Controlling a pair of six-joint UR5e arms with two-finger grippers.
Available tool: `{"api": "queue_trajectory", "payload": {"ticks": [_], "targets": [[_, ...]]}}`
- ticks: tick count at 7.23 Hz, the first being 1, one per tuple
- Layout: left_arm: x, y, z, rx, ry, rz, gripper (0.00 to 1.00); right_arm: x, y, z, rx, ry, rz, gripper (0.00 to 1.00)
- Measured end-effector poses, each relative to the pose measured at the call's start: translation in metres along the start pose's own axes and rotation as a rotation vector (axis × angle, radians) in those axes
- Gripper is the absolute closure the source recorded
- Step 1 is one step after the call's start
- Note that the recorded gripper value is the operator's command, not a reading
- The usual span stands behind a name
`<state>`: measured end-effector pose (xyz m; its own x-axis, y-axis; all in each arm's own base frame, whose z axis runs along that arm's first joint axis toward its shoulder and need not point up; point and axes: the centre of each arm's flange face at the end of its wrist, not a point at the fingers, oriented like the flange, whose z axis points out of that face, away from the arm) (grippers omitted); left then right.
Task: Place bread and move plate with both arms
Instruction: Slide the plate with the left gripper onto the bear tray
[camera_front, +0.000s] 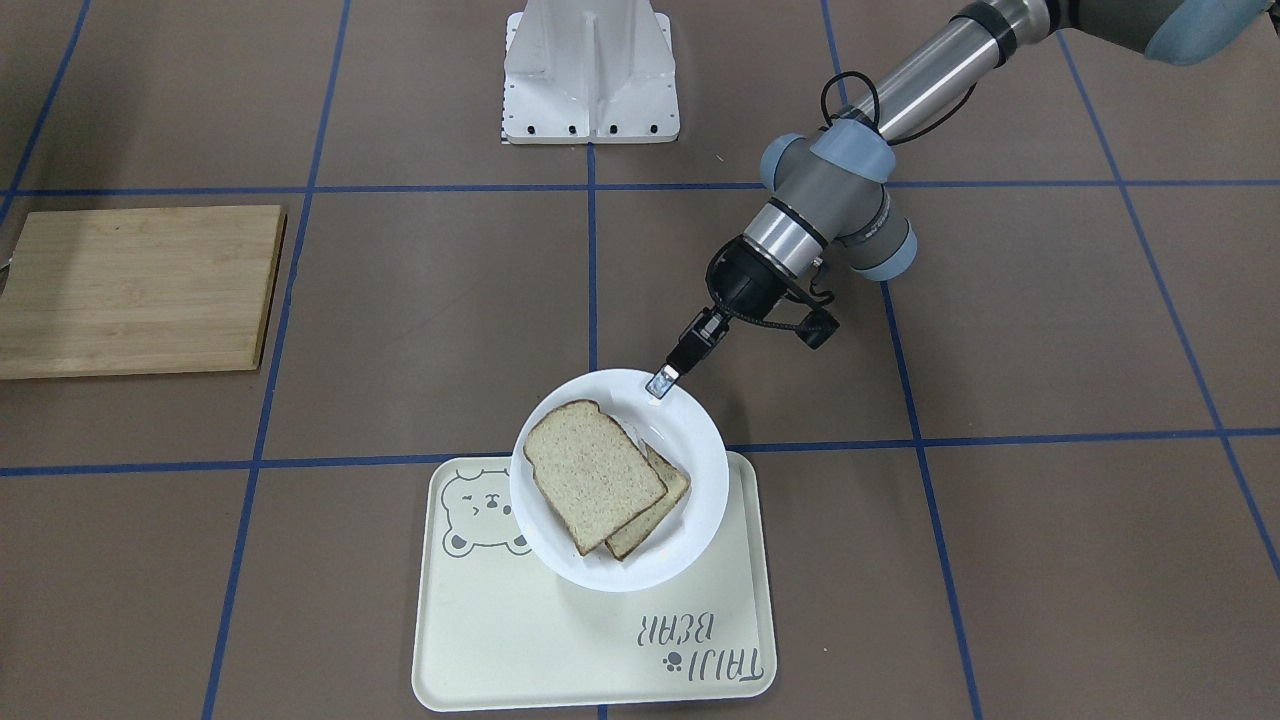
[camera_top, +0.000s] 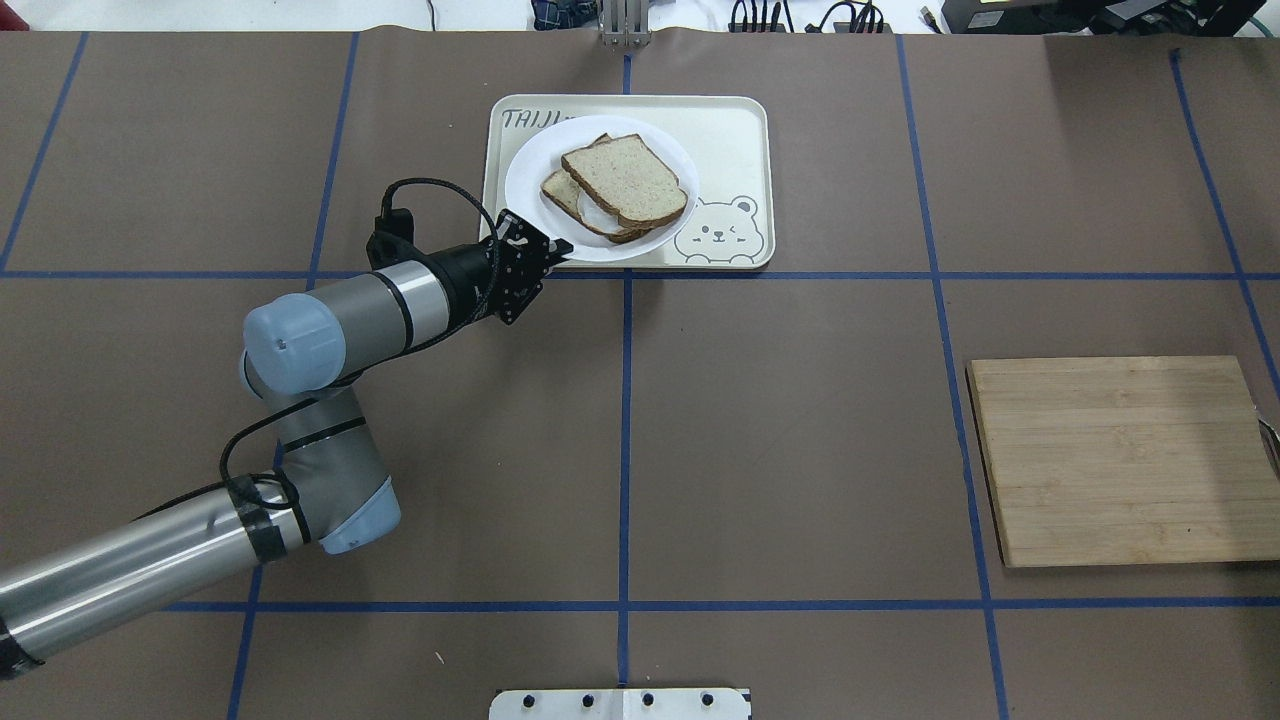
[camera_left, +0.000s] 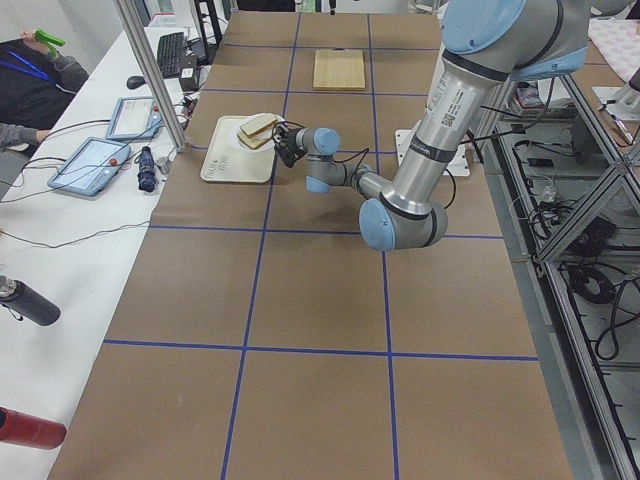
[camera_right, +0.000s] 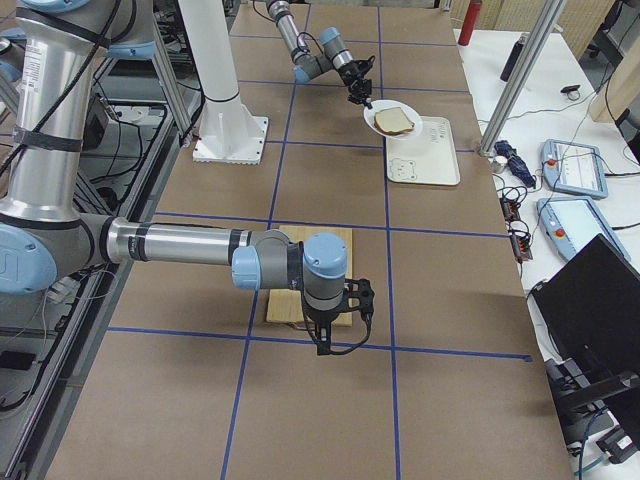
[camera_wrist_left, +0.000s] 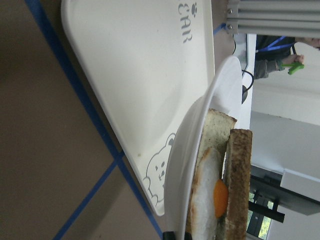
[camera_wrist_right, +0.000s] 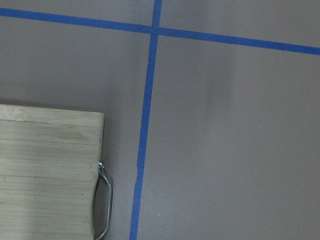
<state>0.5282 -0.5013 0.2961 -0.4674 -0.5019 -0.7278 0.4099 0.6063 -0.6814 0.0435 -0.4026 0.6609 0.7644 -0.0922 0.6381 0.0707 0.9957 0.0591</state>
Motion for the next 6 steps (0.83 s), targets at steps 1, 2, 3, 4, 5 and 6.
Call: {"api": "queue_trajectory", "payload": {"ticks": [1,2,3,4,5,6], "targets": [[0.006,-0.007,0.025,0.064,-0.002,-0.007,1.0,0.0,0.0,0.0,0.0,0.001,0.0,0.0],[0.014,-0.005,0.049,0.111,-0.009,-0.008,1.0,0.0,-0.001,0.0,0.001,0.001,-0.001,0.0],[0.018,-0.002,0.065,0.134,-0.016,-0.007,1.0,0.0,-0.001,-0.001,0.002,0.002,0.0,0.0],[0.018,-0.002,0.076,0.152,-0.026,-0.005,1.0,0.0,-0.001,0.0,0.001,0.002,0.0,0.0],[0.017,-0.001,0.086,0.165,-0.033,-0.002,1.0,0.0,-0.001,0.0,0.001,0.002,0.0,0.0],[0.018,0.003,0.091,0.168,-0.036,0.002,1.0,0.0,-0.002,0.0,0.002,0.002,0.0,0.0]]}}
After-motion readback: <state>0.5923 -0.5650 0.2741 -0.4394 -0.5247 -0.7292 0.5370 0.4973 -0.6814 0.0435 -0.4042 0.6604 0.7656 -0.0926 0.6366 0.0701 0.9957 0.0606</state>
